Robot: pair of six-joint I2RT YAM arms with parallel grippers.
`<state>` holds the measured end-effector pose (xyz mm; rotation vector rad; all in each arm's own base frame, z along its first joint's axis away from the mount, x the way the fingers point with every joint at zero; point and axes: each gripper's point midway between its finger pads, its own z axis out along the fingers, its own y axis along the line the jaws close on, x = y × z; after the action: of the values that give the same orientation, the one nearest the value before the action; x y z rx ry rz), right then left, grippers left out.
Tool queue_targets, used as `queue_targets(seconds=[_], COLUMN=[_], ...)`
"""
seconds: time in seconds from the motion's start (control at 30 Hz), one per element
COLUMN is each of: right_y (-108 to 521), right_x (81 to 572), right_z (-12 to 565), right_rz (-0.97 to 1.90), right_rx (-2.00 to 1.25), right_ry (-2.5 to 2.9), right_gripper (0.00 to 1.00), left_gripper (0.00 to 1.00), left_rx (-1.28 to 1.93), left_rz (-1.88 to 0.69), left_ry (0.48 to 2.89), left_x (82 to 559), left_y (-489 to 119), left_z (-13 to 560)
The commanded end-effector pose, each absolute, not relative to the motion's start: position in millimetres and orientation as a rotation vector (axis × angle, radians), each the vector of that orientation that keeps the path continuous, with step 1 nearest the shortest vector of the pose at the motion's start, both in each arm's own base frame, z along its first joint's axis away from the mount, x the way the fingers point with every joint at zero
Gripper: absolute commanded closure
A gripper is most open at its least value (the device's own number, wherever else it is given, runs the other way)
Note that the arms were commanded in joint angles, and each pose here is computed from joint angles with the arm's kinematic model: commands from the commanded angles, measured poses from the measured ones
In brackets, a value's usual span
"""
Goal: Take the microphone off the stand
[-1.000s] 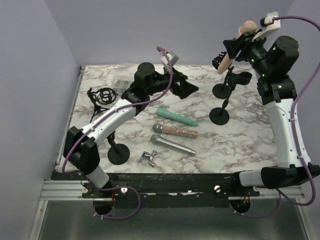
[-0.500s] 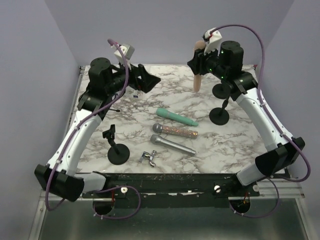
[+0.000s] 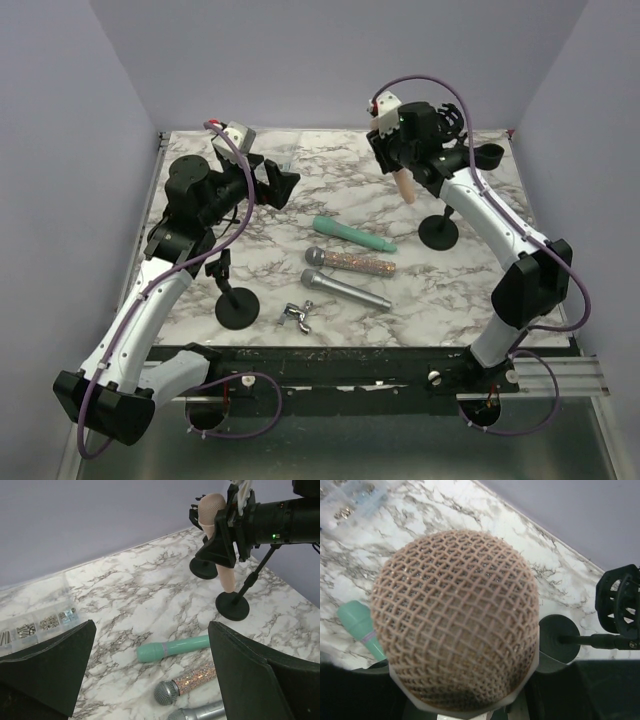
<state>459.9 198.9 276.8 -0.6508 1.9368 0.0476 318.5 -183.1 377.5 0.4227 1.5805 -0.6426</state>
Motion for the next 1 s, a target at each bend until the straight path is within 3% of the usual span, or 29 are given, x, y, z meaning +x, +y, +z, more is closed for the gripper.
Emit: queue_targets(seconds=[0.0,0.57,0.97], right_y=[200,226,245], right_x=[458,451,458], right_z=[231,116,73], right_rz=[-0.055,-0.206,-0.241], right_rx=[-0.875,-1.23,-1.285], right_ry=[1.998,2.116,2.108], right_gripper=[0.99,0.99,0.97], left_gripper=[0.01,0.01,0.02], left_rx=[0.432,0.458,0.467], left_rz=[-0.572,-0.604,-0.63], left_ry=[1.528,1.522,1.527], left_x=[322,322,321], left_y=[-177,-183,-188], left_z=[388,385,383])
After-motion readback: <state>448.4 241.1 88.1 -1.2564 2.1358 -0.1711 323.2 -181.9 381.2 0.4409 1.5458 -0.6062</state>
